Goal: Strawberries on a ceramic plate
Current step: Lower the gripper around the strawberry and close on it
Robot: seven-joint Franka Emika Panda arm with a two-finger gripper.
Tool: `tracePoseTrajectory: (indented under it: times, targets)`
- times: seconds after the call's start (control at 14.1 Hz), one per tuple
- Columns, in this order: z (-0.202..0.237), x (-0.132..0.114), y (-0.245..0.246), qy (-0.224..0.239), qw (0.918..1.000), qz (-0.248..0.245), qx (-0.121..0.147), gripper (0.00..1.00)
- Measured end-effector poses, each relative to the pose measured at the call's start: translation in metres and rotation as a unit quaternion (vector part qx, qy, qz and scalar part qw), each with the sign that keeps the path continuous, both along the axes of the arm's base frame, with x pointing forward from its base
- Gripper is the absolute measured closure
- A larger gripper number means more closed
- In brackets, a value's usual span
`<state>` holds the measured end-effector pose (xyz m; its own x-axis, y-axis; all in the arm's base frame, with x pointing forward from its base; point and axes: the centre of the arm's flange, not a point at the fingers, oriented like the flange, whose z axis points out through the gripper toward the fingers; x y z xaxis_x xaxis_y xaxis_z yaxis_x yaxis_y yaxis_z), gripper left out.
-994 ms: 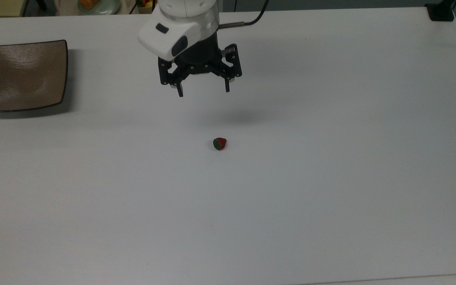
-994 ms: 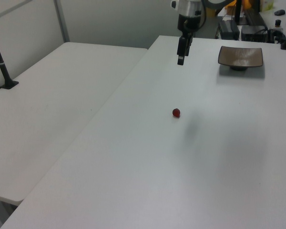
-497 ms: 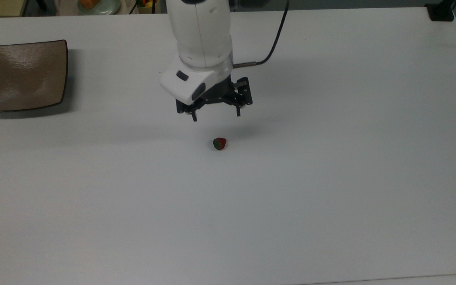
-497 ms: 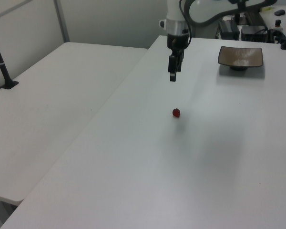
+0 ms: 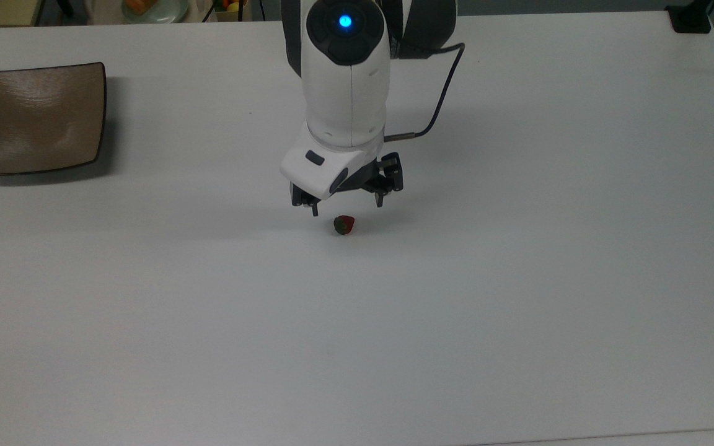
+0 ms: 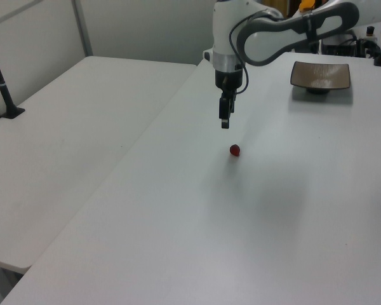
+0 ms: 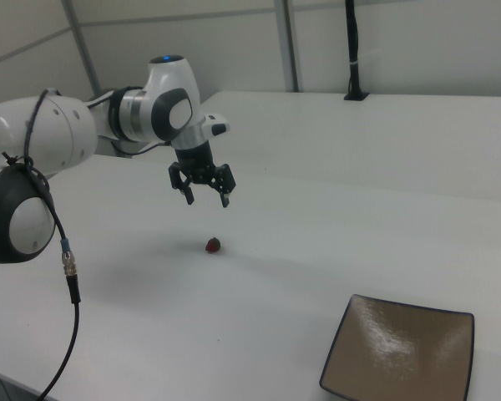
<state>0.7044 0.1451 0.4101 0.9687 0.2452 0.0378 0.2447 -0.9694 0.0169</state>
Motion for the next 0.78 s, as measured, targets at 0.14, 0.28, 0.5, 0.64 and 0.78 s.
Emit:
tracePoseTrajectory:
  times: [0.14, 0.28, 0.5, 0.64, 0.78]
  targets:
    - [-0.013, 0.004, 0.0, -0.005, 1.0, 0.003, -0.006, 0.0]
    - [-0.022, 0.003, -0.001, 0.0, 0.9998, 0.007, -0.017, 0.0]
    - [-0.034, -0.001, -0.002, 0.011, 0.9996, 0.012, -0.023, 0.0]
    - [-0.042, -0.004, -0.002, 0.019, 0.9992, 0.023, -0.025, 0.0]
    - [-0.047, -0.006, -0.003, 0.025, 0.9988, 0.032, -0.027, 0.0]
